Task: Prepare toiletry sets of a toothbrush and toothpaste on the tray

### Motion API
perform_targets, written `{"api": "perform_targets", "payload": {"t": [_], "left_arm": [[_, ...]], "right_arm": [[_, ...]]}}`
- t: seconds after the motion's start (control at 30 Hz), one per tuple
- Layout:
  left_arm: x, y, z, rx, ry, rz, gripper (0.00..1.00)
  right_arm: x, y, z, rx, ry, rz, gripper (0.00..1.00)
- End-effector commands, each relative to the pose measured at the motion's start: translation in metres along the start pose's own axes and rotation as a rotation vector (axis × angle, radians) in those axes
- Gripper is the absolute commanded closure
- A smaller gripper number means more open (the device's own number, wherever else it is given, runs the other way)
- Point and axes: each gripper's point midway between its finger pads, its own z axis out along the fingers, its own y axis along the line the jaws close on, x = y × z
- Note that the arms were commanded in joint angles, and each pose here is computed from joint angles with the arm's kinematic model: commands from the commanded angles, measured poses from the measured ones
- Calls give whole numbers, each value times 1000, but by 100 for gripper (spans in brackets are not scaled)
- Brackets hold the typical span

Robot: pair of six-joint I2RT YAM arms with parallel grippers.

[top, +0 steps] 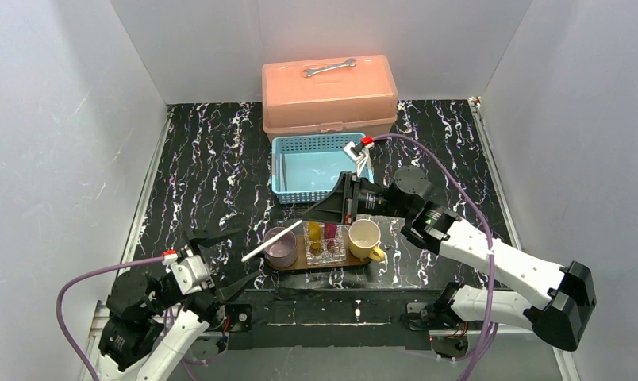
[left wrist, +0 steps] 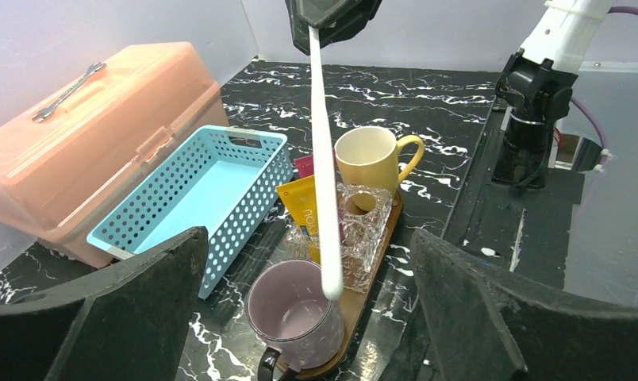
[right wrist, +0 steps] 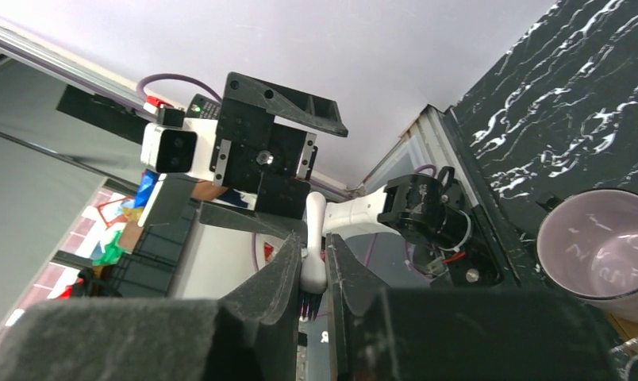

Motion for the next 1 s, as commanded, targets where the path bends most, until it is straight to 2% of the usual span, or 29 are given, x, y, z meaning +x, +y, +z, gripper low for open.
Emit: {"api": "perform_targets", "payload": {"t": [0.0, 0.17, 0.5, 0.8, 0.97], "left_arm": [[-22, -9, -13, 11, -83, 15, 2], [-25, -11, -13, 11, -86, -39, 2], [-29, 1, -15, -95, -64, -251, 2], [-13, 8, -10, -163, 83, -454, 2], [-4, 7, -5, -174, 114, -544, 2]], "right_arm": [[-17, 24, -10, 15, -37, -144, 99], [-20, 16, -22, 139, -26, -230, 99], [-25, 7, -58, 383, 67, -414, 99], [-21, -3, -97, 572, 222, -522, 99], [-25, -19, -115, 705, 288, -582, 99]]}}
